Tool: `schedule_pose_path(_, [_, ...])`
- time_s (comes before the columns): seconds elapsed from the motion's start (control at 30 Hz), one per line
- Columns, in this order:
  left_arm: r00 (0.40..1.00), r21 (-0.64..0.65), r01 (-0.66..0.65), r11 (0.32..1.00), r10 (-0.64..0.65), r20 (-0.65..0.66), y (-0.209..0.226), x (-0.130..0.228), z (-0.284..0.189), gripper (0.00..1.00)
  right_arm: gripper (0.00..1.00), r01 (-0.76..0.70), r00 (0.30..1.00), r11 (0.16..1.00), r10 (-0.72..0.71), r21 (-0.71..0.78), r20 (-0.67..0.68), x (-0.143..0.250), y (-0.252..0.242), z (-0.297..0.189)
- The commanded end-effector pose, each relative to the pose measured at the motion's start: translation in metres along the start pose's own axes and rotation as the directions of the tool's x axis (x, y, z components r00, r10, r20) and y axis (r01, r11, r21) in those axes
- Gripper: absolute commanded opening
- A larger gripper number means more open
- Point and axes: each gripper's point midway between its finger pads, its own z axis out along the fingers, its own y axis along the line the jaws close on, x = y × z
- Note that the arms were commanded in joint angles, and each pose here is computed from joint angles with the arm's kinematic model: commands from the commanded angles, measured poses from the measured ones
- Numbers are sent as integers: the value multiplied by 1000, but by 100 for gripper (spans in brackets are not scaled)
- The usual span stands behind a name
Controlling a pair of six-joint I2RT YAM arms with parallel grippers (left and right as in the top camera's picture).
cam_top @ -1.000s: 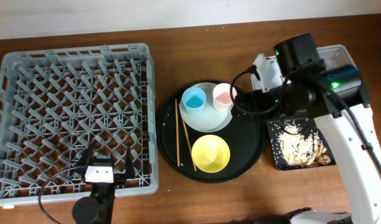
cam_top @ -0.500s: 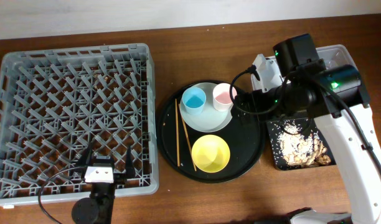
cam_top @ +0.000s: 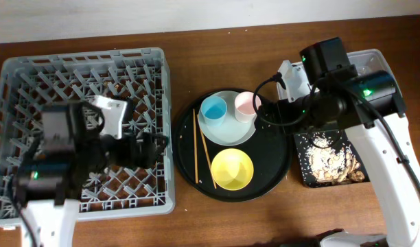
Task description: Sort waste into correct bins and load items into the dishwasher rack
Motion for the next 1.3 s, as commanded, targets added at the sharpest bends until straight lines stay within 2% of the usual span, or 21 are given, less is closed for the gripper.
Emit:
schedule_pose_path(0.0, [992,70,94,993,-87,-95,1,4,19,77,99,18,1000,1000,-18,-7,6,-1,3,-2])
schedule_pose_path(0.03, [985,-57,99,994,-106,-140,23,13,26,50,99,18,1000,1000,-18,-7,6,-1,3,-2])
schedule_pose_path(0.07, [979,-145,92,985,-116,-169,31,20,31,32,99,18,1000,1000,-18,-7,6,-1,3,-2])
schedule_pose_path(0.17, [977,-325,52,944,-116,-181,39,24,38,32,99,18,1000,1000,-18,-7,6,-1,3,-2])
schedule_pose_path(0.23, [979,-313,-6,950,-58,-195,25,23,51,32,99,18,1000,1000,-18,-7,6,-1,3,-2])
schedule_pose_path(0.27, [971,-285,-21,958,-49,-234,13,26,78,32,99,18,1000,1000,-18,-7,6,-1,3,-2])
schedule_pose_path(0.3, [954,-296,0,955,-89,-286,14,38,109,26,99,18,1000,1000,-18,-7,6,-1,3,-2])
schedule_pose_path(0.37, [934,-299,4,954,-111,-340,14,49,145,27,99,18,1000,1000,-18,-7,6,-1,3,-2])
schedule_pose_path(0.43, [932,-319,-31,947,-88,-353,18,52,168,32,99,18,1000,1000,-18,-7,6,-1,3,-2])
schedule_pose_path(0.47, [932,-382,-38,924,-105,-347,28,54,180,32,99,18,1000,1000,-18,-7,6,-1,3,-2])
schedule_pose_path(0.6, [935,-453,-84,887,-87,-343,37,60,208,30,99,18,1000,1000,-18,-7,6,-1,3,-2])
schedule_pose_path(0.67, [935,-527,-58,848,-138,-326,50,67,217,27,99,18,1000,1000,-18,-7,6,-1,3,-2])
schedule_pose_path(1.03, [892,-537,-75,840,-185,-413,72,103,258,25,99,18,1000,1000,-18,-7,6,-1,3,-2])
schedule_pose_path(1.13, [878,-549,-79,832,-203,-434,80,116,264,18,99,18,1000,1000,-18,-7,6,-1,3,-2])
schedule_pose_path(1.17, [875,-551,-80,831,-206,-438,80,118,263,12,99,18,1000,1000,-18,-7,6,-1,3,-2])
schedule_pose_path(1.2, [876,-550,-80,831,-205,-436,80,117,263,1,99,18,1000,1000,-18,-7,6,-1,3,-2])
schedule_pose_path(1.27, [880,-547,-76,833,-201,-429,78,114,263,1,99,18,1000,1000,-18,-7,6,-1,3,-2])
